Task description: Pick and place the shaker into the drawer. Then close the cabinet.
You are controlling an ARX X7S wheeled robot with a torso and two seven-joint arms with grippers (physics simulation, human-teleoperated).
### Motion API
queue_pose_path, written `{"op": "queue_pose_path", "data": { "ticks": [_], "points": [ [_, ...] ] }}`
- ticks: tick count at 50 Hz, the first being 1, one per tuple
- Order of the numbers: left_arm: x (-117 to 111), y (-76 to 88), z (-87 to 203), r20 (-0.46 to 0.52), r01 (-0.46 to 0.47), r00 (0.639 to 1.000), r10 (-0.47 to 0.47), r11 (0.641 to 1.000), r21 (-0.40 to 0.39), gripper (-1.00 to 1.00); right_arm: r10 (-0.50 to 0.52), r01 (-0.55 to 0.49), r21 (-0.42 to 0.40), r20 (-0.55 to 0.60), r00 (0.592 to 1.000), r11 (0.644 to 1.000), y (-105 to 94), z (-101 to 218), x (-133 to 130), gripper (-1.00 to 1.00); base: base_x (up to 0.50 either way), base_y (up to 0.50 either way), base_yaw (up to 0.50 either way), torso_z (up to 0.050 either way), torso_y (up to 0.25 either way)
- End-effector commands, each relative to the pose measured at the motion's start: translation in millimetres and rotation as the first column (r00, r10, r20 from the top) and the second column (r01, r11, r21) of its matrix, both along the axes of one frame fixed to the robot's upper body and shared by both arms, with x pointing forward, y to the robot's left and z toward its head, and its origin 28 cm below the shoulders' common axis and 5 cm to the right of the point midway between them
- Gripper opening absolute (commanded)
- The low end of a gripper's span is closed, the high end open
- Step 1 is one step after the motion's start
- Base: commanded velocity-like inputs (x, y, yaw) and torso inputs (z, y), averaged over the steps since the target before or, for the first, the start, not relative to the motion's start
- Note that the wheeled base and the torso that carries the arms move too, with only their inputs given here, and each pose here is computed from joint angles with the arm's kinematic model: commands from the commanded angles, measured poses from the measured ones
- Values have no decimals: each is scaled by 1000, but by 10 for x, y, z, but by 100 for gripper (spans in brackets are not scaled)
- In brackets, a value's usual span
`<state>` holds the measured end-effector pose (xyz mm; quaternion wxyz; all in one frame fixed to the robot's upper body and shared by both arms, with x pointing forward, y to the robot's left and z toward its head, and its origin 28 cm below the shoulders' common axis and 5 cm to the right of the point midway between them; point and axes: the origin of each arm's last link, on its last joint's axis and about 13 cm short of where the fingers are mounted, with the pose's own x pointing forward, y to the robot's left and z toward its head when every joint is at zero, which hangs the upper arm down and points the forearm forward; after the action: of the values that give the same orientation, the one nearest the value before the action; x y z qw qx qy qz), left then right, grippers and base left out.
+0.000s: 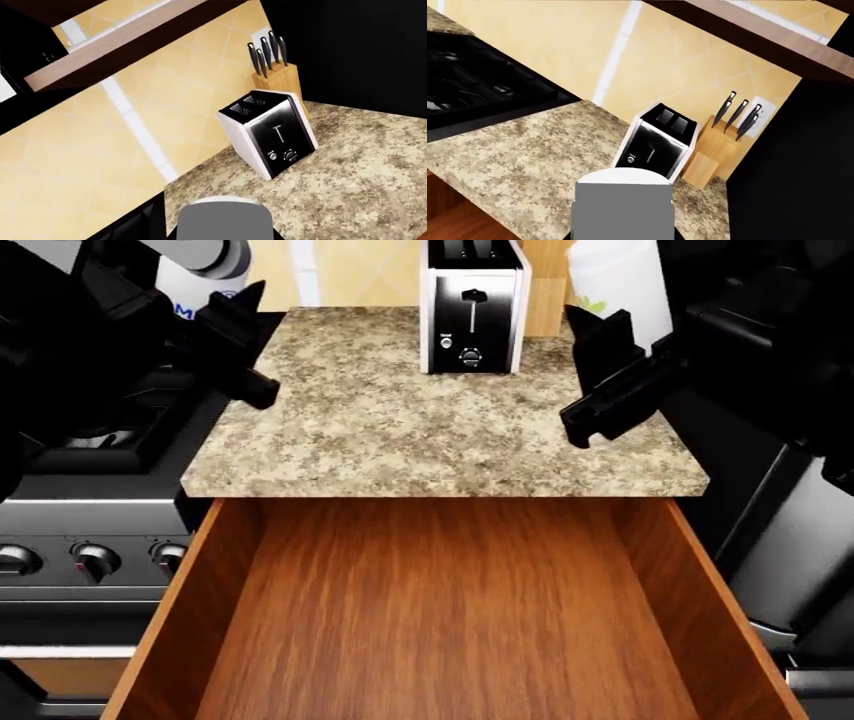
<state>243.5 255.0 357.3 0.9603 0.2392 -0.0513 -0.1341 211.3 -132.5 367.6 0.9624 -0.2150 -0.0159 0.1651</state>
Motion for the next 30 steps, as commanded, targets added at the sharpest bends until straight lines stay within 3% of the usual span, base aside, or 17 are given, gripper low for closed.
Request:
{"op": "queue_pose_path", "data": {
  "ticks": [1,13,30],
  "points": [
    [65,-10,45,-15,11,1000,-11,1000,29,-100,5,-6,-60,-17,1000,998,26,62,92,-100,0,0,0,0,0],
    [88,-70,24,-45,30,999,-27,997,68,-100,18,-22,-88,-48,999,996,38,26,136,-100,0,0,0,0,1],
    [185,-162,-270,-139,72,989,-54,989,133,-100,46,-63,-139,-126,991,988,32,-169,171,-100,0,0,0,1,1]
  ]
}}
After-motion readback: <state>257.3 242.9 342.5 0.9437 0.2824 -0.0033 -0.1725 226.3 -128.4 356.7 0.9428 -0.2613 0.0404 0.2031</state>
